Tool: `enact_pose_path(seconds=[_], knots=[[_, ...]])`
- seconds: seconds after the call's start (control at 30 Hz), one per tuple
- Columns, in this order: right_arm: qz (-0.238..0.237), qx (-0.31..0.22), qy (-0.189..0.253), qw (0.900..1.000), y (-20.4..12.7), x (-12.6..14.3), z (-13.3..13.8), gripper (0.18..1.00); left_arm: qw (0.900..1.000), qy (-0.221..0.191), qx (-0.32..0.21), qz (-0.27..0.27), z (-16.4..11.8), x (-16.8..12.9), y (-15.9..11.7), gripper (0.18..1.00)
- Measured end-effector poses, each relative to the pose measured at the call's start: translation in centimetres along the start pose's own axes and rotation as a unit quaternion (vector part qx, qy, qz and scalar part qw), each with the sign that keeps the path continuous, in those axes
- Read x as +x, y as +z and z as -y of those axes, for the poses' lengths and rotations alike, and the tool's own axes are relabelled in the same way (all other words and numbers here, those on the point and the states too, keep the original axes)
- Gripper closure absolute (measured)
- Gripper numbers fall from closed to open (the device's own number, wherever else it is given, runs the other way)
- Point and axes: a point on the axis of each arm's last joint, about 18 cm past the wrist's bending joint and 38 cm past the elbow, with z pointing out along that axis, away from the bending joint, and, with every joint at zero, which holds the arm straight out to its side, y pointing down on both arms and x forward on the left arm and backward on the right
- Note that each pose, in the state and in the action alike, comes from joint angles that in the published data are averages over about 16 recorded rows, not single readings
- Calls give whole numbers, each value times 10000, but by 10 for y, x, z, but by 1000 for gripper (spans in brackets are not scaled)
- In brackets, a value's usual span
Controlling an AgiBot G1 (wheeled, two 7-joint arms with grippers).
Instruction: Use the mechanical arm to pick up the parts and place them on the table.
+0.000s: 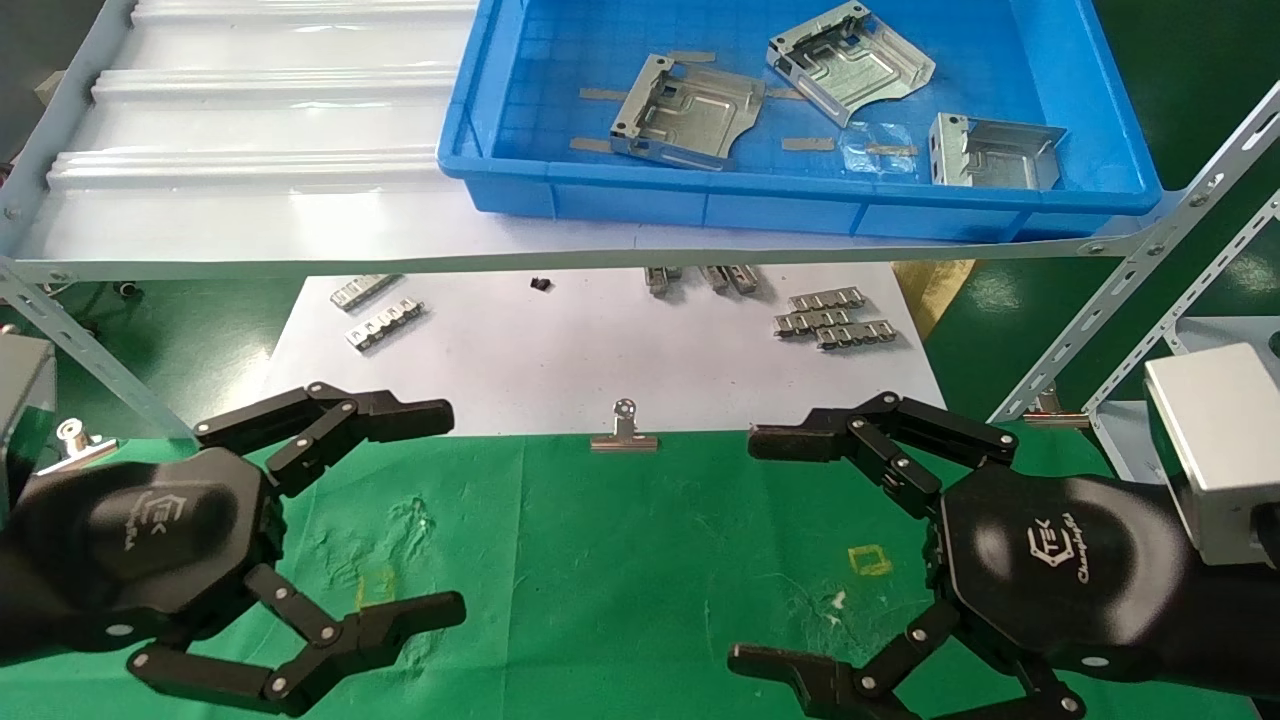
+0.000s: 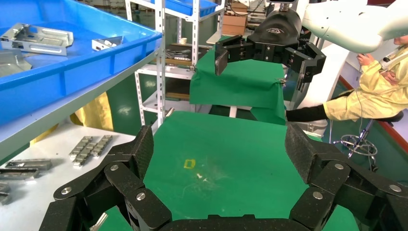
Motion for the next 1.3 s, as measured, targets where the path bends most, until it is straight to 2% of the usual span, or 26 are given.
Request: enact_pose_path(seconds=[0.53, 0.73, 0.93, 1.13, 1.3], knots=[[0, 0, 0, 10000, 0, 0, 0, 179, 10000, 0, 0, 0, 0, 0, 0, 194], [0, 0, 0, 10000, 0, 0, 0, 179, 10000, 0, 0, 0, 0, 0, 0, 226], [0, 0, 0, 10000, 0, 0, 0, 179, 10000, 0, 0, 0, 0, 0, 0, 294], [0, 0, 0, 10000, 0, 0, 0, 179, 10000, 0, 0, 0, 0, 0, 0, 395], [0, 0, 0, 10000, 0, 0, 0, 179, 10000, 0, 0, 0, 0, 0, 0, 513]])
